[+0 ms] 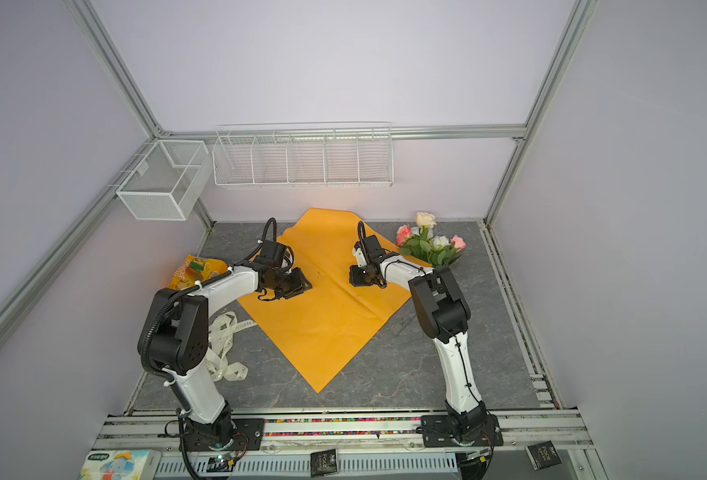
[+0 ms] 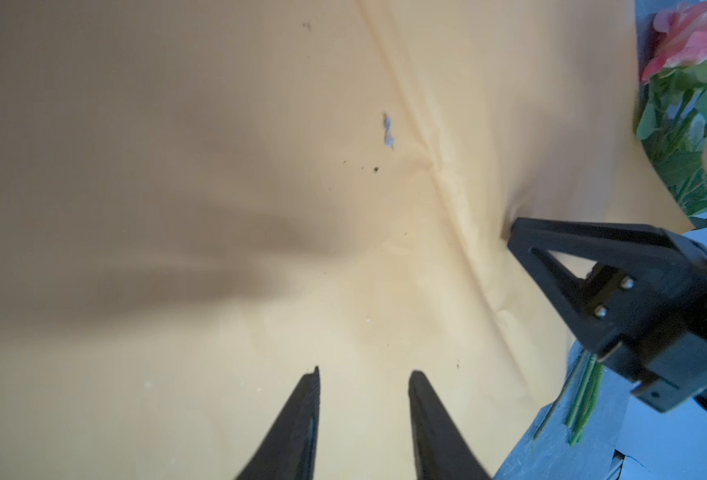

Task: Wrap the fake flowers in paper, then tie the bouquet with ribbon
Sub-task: 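Move the right gripper to the rose stems while the left presses the paper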

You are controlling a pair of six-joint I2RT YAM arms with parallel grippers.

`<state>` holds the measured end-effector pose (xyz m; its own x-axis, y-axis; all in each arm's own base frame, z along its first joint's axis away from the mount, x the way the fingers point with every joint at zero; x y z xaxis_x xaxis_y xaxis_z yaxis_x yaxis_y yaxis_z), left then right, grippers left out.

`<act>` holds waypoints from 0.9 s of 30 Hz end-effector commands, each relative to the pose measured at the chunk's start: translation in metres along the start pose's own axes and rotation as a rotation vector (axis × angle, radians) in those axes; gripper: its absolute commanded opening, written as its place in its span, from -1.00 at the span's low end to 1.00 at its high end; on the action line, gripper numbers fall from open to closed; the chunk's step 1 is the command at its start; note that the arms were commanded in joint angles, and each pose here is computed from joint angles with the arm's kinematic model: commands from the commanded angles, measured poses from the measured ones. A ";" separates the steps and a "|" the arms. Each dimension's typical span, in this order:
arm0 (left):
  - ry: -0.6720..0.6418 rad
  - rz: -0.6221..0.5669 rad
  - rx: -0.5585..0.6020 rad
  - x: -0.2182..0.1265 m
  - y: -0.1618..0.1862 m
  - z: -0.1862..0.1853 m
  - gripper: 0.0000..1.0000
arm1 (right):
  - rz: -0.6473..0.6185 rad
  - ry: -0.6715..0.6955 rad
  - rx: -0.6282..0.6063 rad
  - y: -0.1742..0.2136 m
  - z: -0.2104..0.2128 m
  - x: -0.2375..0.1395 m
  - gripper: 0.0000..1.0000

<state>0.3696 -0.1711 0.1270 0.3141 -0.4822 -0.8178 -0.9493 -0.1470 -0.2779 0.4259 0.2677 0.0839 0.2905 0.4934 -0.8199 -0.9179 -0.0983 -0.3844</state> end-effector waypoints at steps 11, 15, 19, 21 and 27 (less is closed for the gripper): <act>-0.007 0.119 -0.033 0.019 0.039 0.025 -0.32 | -0.159 0.158 0.143 0.011 -0.044 -0.145 -0.15; 0.010 0.138 -0.048 0.022 0.052 0.026 -0.36 | -0.217 0.329 0.376 0.038 -0.127 -0.187 -0.11; -0.009 0.151 -0.059 0.024 0.067 0.030 -0.37 | -0.175 0.380 0.454 0.056 -0.168 -0.201 -0.11; -0.018 0.151 -0.065 0.023 0.073 0.032 -0.39 | -0.138 0.399 0.474 0.060 -0.182 -0.200 -0.13; -0.057 0.134 -0.073 0.016 0.081 0.038 -0.40 | -0.033 0.409 0.454 0.052 -0.199 -0.179 -0.03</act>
<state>0.3154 -0.1667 0.0860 0.2325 -0.5135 -0.8260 -0.9725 -0.1359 -0.1892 0.3745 0.0000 0.1283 0.3604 0.0965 -0.9278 -0.8732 0.3846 -0.2992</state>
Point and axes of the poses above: each gripper's point midway between its finger pads, its own x axis out along the fingers, its own z axis along the line the jaws close on, y = z × x, the point moved 7 cm from there along -x, back along the fingers, and after that the axes turned 5 degrees about x, right-handed, at the moved point
